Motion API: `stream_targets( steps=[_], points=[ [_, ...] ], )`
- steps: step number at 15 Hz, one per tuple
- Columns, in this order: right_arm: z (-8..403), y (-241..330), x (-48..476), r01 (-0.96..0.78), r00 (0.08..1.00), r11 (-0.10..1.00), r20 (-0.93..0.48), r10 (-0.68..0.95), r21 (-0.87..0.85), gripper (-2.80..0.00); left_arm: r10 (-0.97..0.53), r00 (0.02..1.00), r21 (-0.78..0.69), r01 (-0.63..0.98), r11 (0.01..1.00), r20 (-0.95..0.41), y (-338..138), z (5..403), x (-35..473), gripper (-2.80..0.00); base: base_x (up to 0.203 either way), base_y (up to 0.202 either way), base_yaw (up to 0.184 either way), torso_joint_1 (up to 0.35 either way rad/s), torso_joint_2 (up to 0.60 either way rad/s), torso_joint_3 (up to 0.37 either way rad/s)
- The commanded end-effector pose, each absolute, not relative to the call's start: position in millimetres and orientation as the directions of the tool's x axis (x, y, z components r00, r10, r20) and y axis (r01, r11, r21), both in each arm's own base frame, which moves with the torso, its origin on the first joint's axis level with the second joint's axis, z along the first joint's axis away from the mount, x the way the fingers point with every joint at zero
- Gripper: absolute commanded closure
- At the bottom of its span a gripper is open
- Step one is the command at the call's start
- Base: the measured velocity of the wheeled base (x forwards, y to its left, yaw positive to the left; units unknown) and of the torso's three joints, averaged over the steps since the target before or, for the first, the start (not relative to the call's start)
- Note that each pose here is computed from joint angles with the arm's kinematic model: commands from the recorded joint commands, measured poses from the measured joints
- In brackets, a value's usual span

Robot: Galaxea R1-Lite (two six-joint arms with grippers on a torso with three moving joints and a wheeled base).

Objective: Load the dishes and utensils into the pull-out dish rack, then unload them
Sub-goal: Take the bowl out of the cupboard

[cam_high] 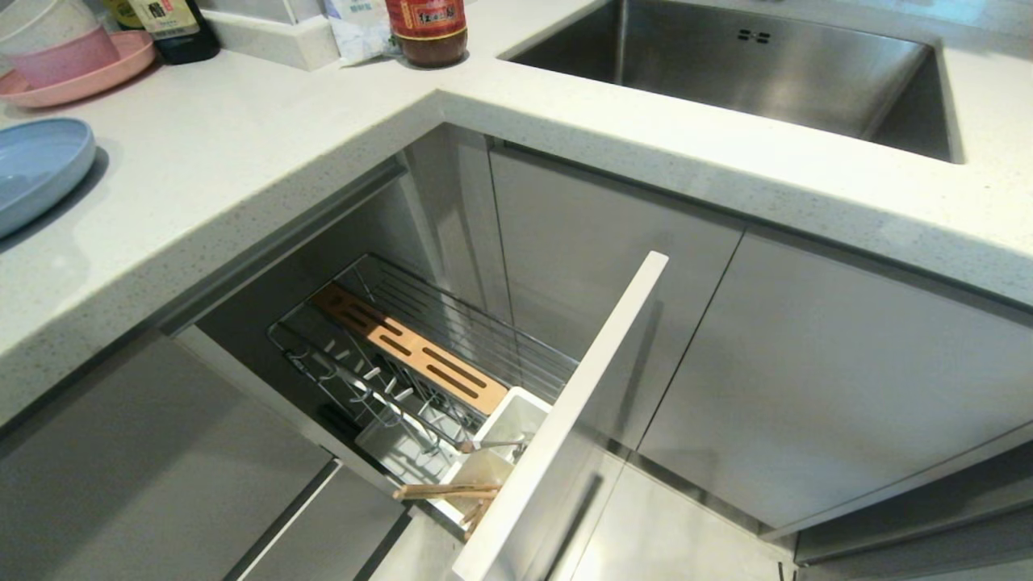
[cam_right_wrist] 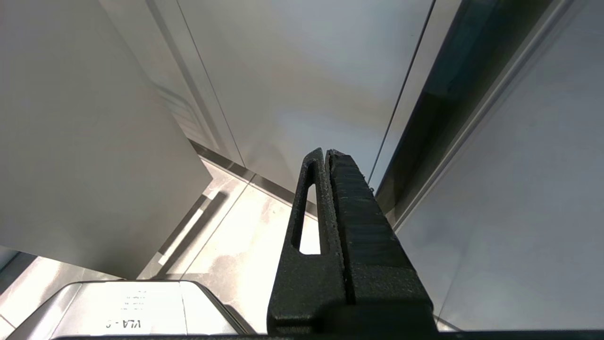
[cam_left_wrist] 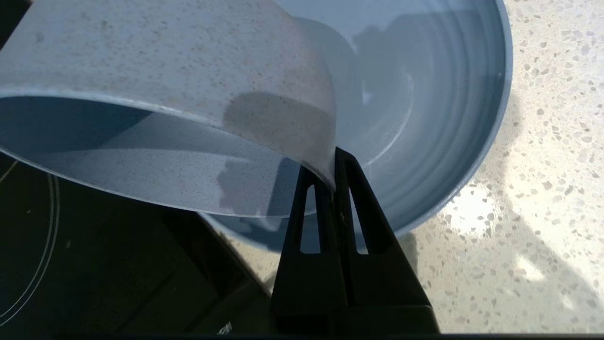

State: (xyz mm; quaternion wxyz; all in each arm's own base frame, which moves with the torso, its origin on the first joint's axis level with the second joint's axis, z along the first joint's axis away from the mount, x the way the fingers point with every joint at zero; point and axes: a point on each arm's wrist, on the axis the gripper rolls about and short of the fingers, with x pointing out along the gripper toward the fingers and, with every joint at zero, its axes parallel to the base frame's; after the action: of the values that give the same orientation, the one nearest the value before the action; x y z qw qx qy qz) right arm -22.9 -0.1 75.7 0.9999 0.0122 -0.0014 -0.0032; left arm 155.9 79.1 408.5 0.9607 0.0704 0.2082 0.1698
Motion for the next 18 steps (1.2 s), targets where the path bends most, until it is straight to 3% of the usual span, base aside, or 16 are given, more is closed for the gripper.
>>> stream_targets(
  steps=[1, 14, 15, 18],
  points=[
    [75, 0, -23, 0.006, 1.000, 1.000, 0.005, -0.006, 0.024, 0.00, 0.337, 0.852, 0.205, -0.275, 0.939, -0.401, 80, 404, 166, 0.00, 0.000, 0.000, 0.000, 0.000, 0.00, 0.000],
    [75, 0, -23, 0.006, 1.000, 1.000, 0.004, -0.006, 0.023, 0.00, 0.327, 0.843, 0.203, -0.263, 0.943, -0.428, 82, 399, 176, 0.00, 0.000, 0.000, 0.000, 0.000, 0.00, 0.000],
    [75, 0, -23, 0.006, 1.000, 1.000, 0.005, -0.006, 0.024, 0.00, 0.339, 0.838, 0.208, -0.274, 0.939, -0.428, 82, 399, 175, -2.80, 0.000, 0.000, 0.000, 0.000, 0.00, 0.000],
    [75, 0, -23, 0.006, 1.000, 1.000, 0.005, -0.006, 0.025, 0.00, 0.339, 0.836, 0.208, -0.274, 0.939, -0.431, 83, 398, 177, -2.80, 0.000, 0.000, 0.000, 0.000, 0.00, 0.000]
  ],
)
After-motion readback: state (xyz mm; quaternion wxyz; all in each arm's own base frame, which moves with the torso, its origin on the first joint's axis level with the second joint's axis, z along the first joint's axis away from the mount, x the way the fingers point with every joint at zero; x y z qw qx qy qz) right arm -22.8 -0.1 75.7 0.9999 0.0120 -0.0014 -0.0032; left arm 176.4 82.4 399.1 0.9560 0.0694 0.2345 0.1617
